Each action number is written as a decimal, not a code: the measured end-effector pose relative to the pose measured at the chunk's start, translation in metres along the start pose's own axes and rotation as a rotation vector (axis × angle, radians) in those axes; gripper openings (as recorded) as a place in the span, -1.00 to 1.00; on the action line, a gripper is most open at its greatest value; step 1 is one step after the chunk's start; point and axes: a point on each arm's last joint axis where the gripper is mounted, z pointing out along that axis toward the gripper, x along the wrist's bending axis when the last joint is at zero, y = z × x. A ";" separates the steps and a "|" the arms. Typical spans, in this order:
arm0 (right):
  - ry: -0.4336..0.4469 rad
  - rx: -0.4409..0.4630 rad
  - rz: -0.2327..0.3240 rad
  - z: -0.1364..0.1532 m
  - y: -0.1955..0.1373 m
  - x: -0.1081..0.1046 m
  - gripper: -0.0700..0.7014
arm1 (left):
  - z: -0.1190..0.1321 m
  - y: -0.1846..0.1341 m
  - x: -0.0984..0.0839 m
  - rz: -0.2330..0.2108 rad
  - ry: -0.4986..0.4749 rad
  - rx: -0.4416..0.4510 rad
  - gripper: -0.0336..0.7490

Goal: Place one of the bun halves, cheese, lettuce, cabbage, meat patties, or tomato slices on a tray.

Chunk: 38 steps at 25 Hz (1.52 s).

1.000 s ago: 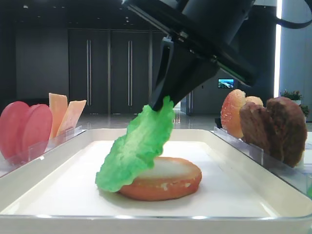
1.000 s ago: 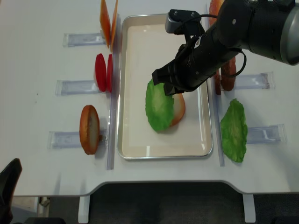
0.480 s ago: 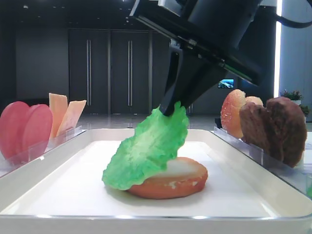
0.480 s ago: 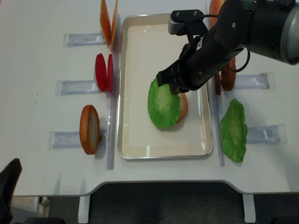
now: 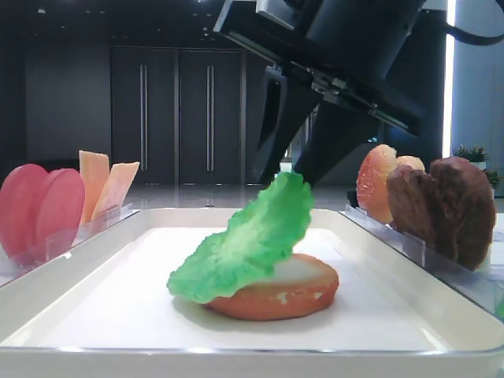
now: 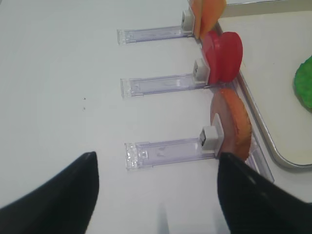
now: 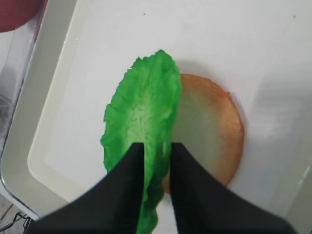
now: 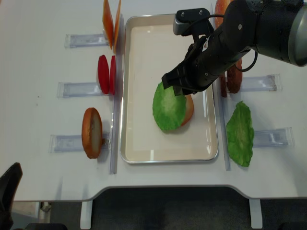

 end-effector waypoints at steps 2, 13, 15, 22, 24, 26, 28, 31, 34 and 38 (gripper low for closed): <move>-0.004 0.000 -0.003 0.000 0.000 0.000 -0.06 | 0.000 0.000 0.000 0.000 0.000 0.000 0.57; -0.173 0.028 0.062 -0.004 -0.004 -0.015 0.52 | 0.000 0.000 0.000 0.000 0.000 0.000 0.57; -0.192 0.028 0.066 -0.008 -0.004 -0.016 0.53 | 0.000 0.000 0.000 0.000 0.000 0.000 0.57; -0.247 0.021 0.072 -0.028 0.001 -0.013 0.53 | 0.000 0.000 0.000 0.000 0.000 0.000 0.57; -0.275 0.040 0.065 -0.035 0.004 -0.012 0.53 | 0.000 0.000 0.000 0.000 0.000 0.000 0.57; -0.301 0.054 0.062 -0.041 0.008 -0.011 0.53 | 0.000 0.000 0.000 0.000 0.000 0.000 0.57; -0.323 0.074 0.066 -0.047 0.009 -0.011 0.53 | 0.000 0.000 0.000 0.000 0.000 0.000 0.57; -0.363 0.100 0.055 -0.053 0.010 -0.011 0.53 | 0.000 0.000 0.000 0.000 0.000 0.000 0.57; -0.389 0.106 0.052 -0.061 0.008 -0.014 0.53 | 0.000 0.000 0.000 0.000 0.000 0.000 0.57; -0.408 0.073 0.097 -0.084 0.009 -0.026 0.53 | 0.000 0.000 0.000 0.000 0.000 0.000 0.57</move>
